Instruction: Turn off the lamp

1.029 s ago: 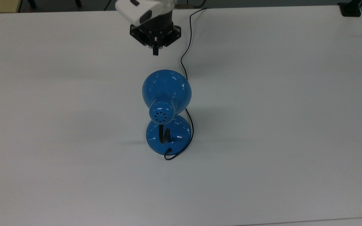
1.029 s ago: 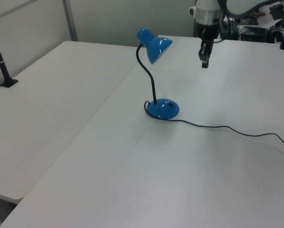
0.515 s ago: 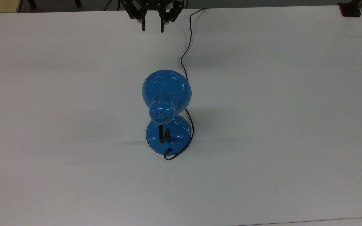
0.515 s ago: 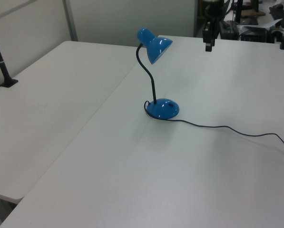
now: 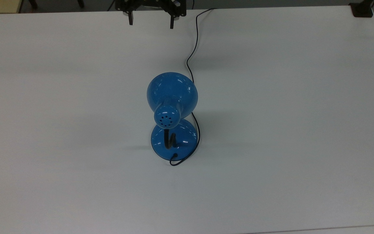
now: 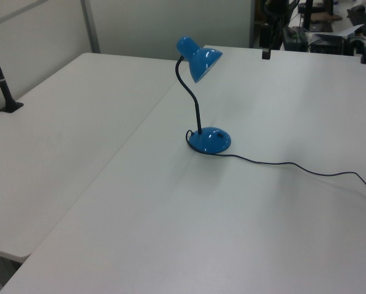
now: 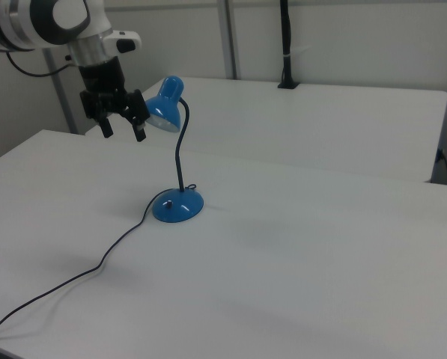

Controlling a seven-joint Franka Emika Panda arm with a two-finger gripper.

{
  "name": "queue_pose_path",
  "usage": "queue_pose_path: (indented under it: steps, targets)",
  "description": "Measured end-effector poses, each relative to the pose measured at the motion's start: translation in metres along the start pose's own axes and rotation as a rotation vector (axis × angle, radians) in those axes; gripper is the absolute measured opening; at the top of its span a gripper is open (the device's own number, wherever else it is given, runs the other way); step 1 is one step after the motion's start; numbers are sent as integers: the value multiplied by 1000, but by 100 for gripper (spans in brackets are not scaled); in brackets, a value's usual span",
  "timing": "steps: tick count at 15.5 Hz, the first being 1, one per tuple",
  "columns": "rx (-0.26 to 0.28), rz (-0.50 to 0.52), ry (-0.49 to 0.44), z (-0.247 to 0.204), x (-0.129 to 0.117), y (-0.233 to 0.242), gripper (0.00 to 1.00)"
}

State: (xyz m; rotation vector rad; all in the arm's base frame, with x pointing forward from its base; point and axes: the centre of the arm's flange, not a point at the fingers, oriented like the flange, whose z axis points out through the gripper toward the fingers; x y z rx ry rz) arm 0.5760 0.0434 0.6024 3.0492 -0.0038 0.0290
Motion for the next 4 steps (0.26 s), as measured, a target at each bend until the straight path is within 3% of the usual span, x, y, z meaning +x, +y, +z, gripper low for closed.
queue_pose_path:
  steps: [4]
  targets:
    - [0, 11, 10, -5, 1, 6, 100]
